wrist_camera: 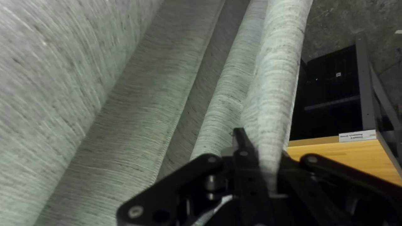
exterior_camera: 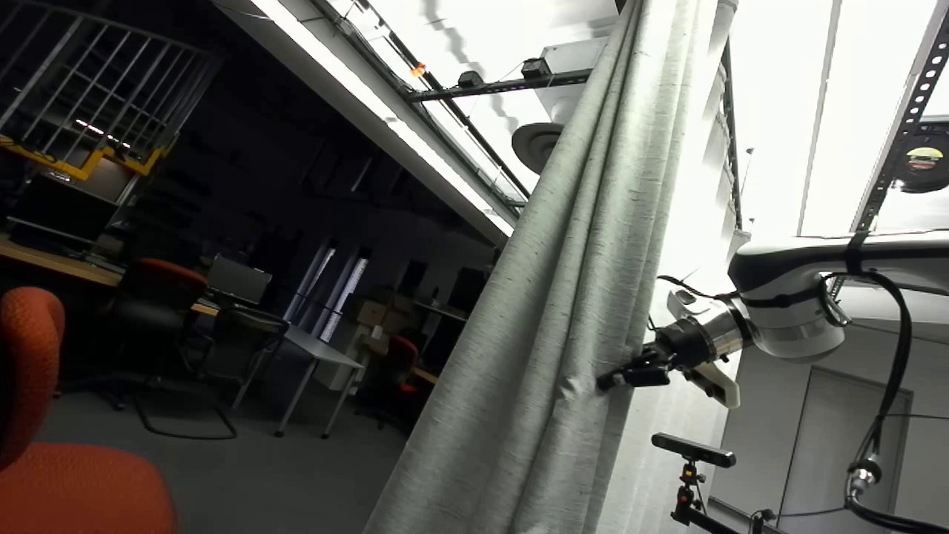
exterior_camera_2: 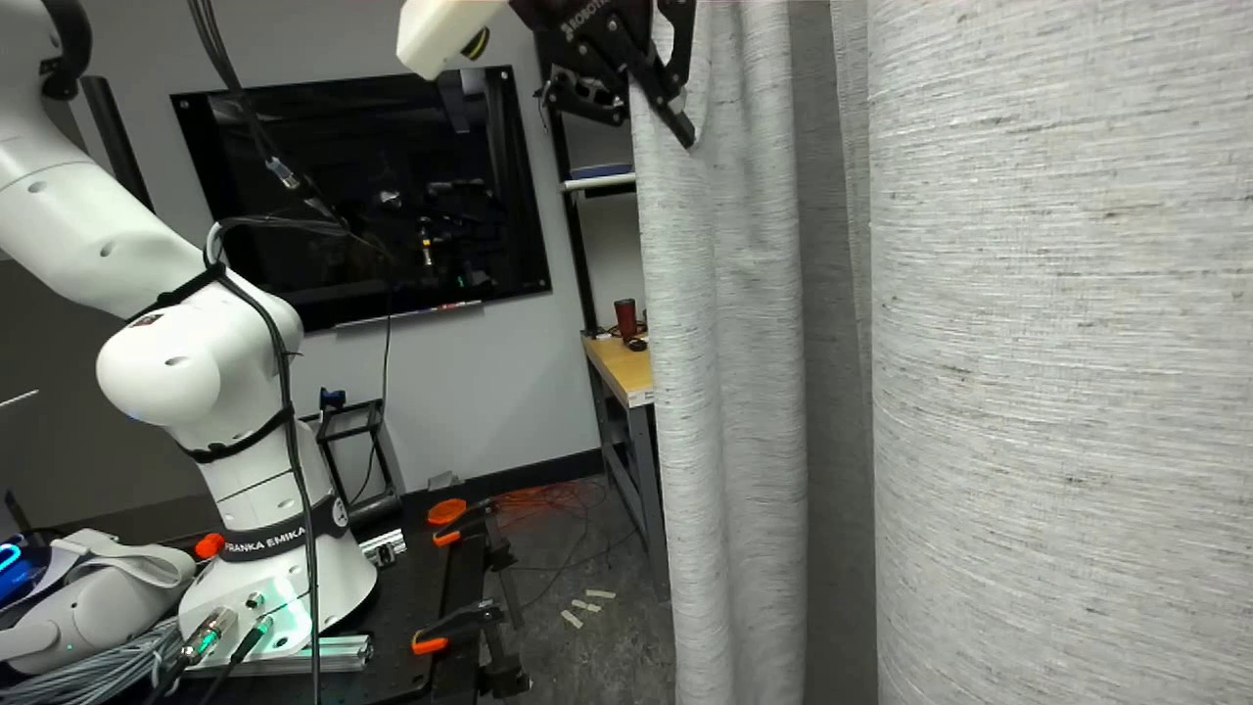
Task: Open the curtain from left to right
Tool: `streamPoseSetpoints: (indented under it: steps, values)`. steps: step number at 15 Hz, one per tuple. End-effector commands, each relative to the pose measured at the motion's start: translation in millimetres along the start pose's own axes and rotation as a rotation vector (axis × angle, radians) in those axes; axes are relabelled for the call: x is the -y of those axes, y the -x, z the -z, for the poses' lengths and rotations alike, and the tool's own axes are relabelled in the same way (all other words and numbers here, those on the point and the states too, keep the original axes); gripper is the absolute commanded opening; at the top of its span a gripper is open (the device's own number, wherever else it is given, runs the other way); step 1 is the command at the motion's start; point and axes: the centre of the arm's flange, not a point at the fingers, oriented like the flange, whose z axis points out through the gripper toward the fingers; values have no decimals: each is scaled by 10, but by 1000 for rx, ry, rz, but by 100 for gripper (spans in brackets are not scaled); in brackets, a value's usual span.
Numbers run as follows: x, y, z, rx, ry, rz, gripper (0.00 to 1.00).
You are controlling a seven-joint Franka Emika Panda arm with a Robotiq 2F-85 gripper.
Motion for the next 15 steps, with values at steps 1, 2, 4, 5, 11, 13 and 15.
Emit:
streamPoseSetpoints:
  steps: [1,2,4,5,11,13,15]
  values:
    - [-2,-25,-48,-9,-7,-5,4]
    - [-7,-43,-87,-13,-12,-9,4]
    - [-21,-58,-119,-15,-15,-13,4]
    - [-24,-58,-119,-15,-15,-13,4]
    - [-176,-134,-264,-24,-20,-16,1]
    - [-336,-245,-403,-46,-17,-17,1]
    - [-522,-368,-543,-68,7,-16,1]
